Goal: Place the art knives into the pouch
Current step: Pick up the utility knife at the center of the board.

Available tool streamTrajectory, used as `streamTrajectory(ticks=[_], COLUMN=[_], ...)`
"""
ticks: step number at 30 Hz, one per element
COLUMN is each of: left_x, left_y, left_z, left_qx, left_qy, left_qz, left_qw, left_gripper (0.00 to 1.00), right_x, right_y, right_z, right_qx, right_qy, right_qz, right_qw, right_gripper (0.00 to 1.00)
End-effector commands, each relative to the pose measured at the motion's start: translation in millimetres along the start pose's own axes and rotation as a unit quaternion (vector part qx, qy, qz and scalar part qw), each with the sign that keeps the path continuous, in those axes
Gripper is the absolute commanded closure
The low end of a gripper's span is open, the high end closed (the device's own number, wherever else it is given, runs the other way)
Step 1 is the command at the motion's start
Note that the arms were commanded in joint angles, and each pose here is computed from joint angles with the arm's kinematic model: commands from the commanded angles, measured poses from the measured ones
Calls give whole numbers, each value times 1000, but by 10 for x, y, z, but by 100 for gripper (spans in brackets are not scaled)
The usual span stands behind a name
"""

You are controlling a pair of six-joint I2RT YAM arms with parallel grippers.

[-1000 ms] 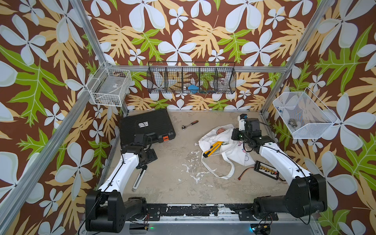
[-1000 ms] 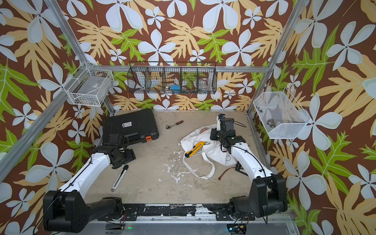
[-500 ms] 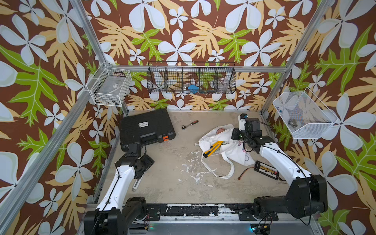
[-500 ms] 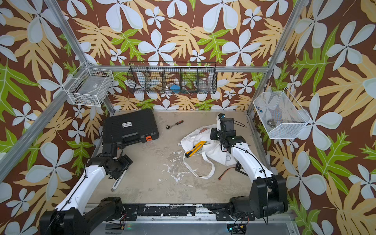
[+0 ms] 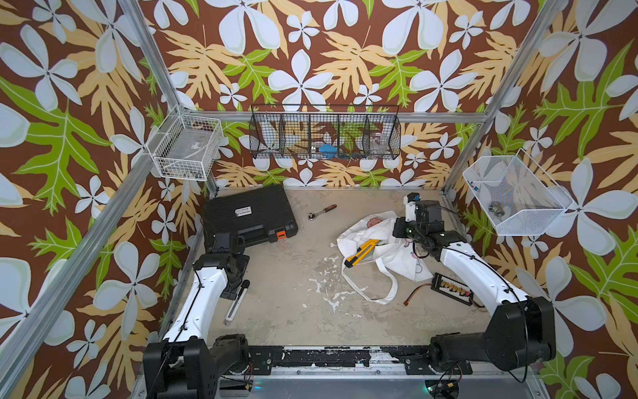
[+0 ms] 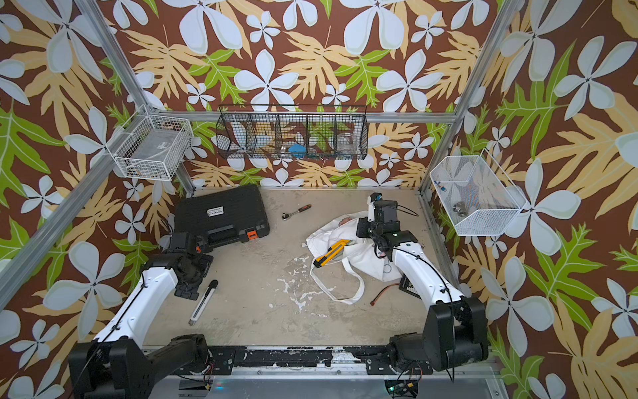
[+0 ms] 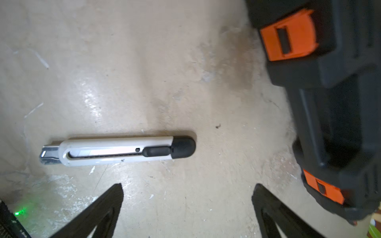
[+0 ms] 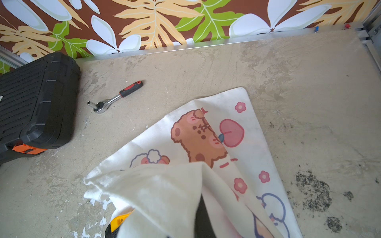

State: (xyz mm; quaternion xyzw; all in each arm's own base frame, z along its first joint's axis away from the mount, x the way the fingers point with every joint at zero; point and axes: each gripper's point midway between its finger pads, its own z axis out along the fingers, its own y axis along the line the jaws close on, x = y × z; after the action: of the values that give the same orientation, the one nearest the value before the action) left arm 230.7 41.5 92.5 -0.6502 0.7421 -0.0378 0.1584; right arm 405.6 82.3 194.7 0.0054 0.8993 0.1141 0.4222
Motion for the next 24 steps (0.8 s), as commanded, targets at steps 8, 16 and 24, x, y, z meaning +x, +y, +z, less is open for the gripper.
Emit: streamTrajectory(ticks=[8, 16, 24], left_x=[81, 145, 131], left_y=[355, 480, 464], left_z=[323, 509, 544], left_qx=[-15, -49, -48], left_qy=[-11, -6, -9], left_qz=[-169, -177, -197], left_qw=[986, 983, 979], left_gripper=[0, 4, 10], right_x=[-35, -28, -31], right_y=[40, 47, 49], right_z=[53, 40, 49], right_qx=[-12, -11, -11], right_qy=[-4, -5, -4], right_qz=[4, 2, 2], right_qw=[1000, 1000, 1000], right_gripper=[100, 100, 100])
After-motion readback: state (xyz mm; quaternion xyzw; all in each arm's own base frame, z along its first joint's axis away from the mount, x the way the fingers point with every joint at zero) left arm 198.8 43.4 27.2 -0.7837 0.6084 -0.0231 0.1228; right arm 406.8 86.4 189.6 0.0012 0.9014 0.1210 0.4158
